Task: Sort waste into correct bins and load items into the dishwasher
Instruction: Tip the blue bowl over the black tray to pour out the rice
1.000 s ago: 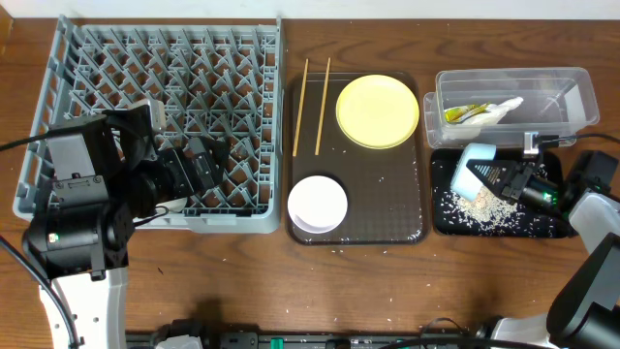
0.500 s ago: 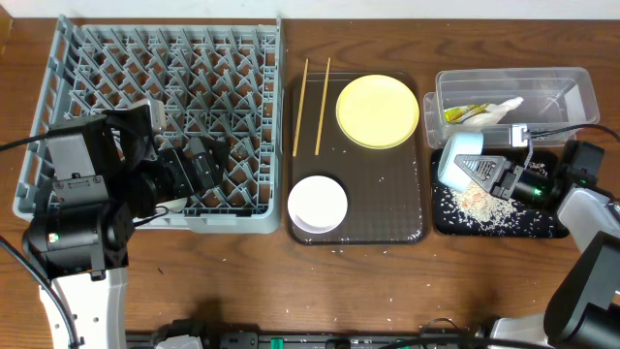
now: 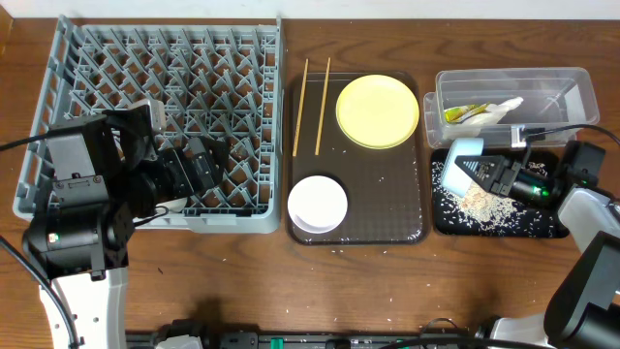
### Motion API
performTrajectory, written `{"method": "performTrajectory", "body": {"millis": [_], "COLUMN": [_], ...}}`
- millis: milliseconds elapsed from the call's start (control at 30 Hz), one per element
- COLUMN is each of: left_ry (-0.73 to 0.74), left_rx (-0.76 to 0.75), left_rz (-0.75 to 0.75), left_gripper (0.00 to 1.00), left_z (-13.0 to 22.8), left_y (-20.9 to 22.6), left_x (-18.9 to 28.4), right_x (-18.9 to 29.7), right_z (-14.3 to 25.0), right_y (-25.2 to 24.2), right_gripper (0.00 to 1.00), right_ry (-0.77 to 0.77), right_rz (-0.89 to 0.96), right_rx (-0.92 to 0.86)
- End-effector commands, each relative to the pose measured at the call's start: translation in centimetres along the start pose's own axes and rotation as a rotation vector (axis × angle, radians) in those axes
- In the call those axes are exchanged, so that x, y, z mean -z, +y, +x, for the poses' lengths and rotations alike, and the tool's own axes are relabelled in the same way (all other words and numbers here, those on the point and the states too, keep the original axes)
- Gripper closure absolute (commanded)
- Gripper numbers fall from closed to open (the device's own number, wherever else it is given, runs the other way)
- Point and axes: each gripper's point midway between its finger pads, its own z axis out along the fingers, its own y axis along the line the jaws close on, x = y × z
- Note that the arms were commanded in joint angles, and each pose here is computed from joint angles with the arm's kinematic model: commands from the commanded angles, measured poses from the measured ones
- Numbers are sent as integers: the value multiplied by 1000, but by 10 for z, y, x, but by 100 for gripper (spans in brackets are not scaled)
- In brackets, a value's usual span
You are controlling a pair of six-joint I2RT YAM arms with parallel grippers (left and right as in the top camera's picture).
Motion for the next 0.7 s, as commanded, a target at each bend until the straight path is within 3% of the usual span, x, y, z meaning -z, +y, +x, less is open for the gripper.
{"method": "performTrajectory", "body": {"millis": [0,100,133,167,367,500,600,667], "left_ry": [-7,-7,-7,-7,-7,-7,-7,-7], "left_rx": [-20,-20,-20,-20,-20,-20,-20,-20], "left_rz": [17,17,17,17,17,17,17,17], "left_gripper": [2,2,2,2,2,2,2,2], "left_z": [-2,-2,-2,-2,-2,-2,-2,-2], "left_y": [-5,-5,-5,-5,-5,-5,-5,-5], "left_x": [3,3,3,3,3,3,3,3], "right_x": [5,6,5,6,6,6,6,4], "right_z": [-3,-1,-2,-3,-2,-4,-1,-4], "right_y": [18,-24,-13,24,-20,23,-24,4], "right_gripper": [99,99,99,99,99,99,99,99], "right_ry": [-23,-21,-16,-24,-21,-23,-26,-14], "right_rz": [-109,137,69,-141,112,-137,133,-24], "right_rx": [64,-184,-116,67,-149,43,-250,-77]}}
